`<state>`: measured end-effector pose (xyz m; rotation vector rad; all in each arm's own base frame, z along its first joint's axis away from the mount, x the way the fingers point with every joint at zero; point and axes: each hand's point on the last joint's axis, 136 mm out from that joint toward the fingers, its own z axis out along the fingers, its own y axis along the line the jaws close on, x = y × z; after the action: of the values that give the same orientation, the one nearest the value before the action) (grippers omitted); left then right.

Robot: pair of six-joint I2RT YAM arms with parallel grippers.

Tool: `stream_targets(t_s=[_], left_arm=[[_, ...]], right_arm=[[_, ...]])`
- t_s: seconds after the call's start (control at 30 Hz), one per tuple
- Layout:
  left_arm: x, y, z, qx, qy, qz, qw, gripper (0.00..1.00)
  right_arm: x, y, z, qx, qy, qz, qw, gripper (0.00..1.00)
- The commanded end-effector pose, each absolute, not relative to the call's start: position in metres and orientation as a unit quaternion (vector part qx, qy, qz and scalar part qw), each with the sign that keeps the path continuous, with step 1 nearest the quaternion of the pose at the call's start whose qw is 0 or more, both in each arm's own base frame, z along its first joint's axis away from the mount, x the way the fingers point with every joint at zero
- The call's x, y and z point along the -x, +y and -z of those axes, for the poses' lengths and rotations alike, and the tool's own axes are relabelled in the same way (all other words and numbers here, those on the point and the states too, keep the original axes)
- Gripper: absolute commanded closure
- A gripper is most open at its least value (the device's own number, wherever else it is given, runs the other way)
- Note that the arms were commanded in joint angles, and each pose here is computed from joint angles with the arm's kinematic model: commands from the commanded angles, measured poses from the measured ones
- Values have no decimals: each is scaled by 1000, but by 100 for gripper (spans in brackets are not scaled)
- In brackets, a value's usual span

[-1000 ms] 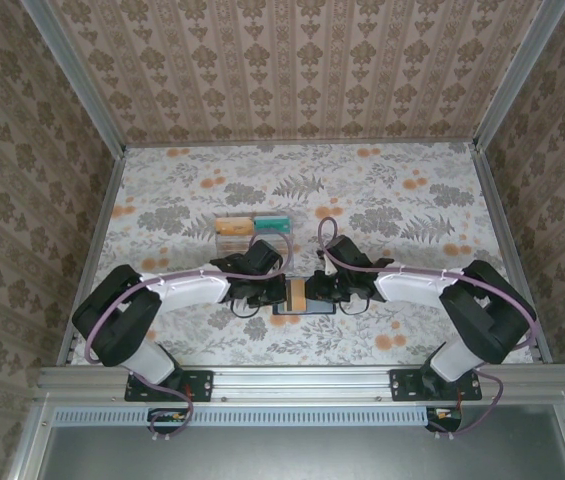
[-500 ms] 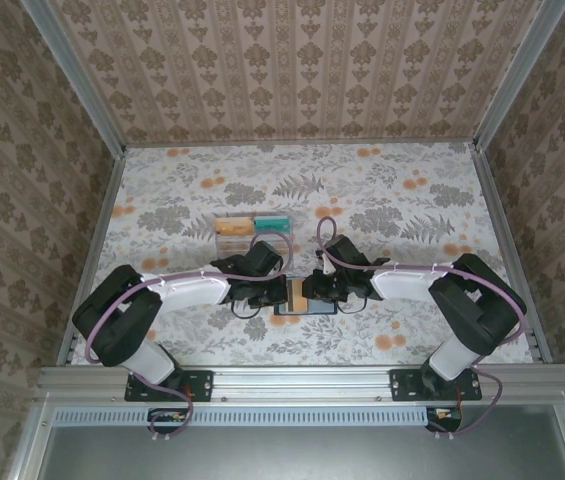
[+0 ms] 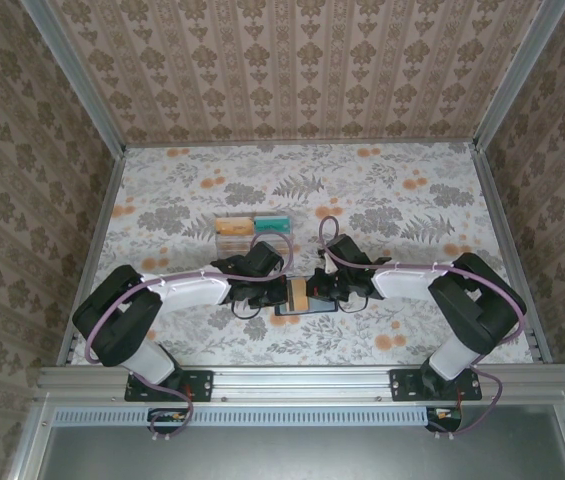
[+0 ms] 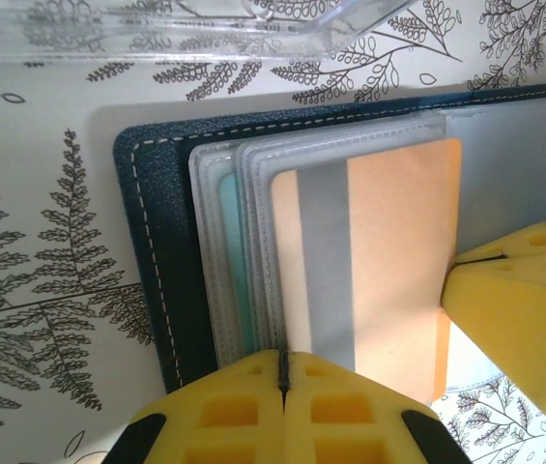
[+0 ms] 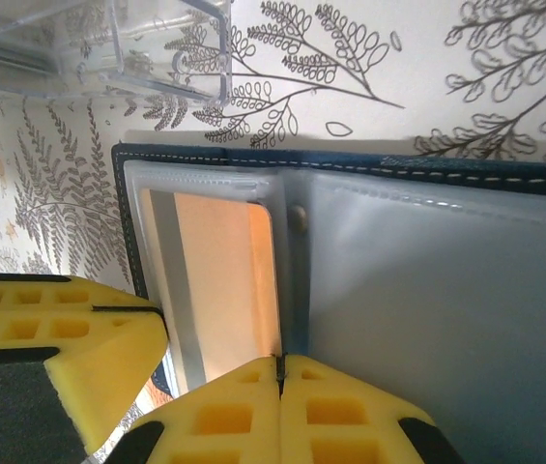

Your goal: Take the credit cards out of the card holder

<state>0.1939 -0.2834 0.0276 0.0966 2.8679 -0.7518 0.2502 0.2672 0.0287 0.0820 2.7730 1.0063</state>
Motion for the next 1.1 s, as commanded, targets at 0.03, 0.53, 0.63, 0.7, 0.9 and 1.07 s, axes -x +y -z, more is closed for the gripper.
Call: stream_targets(t_s=[0.03, 0.53, 0.63, 0.7, 0.9, 1.07], left_arm=[[-179, -258, -6, -20, 979, 192, 59, 100], [-179, -263, -3, -25, 979, 196, 52, 100], [-179, -264, -3, -26, 979, 197, 52, 100], [-179, -264, -3, -25, 979, 198, 52, 100], [-178, -262, -3, -26, 979, 194, 52, 100], [-178, -257, -2, -22, 982, 183, 52, 100]], right_arm=[[-250, 255, -34, -34, 934, -342, 99, 100], [-245, 265, -19, -27, 928, -364, 72, 74], [-244, 266, -17, -26, 928, -366, 68, 74], [-244, 266, -16, -26, 927, -367, 66, 74], [-242, 263, -14, -27, 930, -360, 66, 89], [-239, 252, -11, -34, 934, -348, 72, 96]])
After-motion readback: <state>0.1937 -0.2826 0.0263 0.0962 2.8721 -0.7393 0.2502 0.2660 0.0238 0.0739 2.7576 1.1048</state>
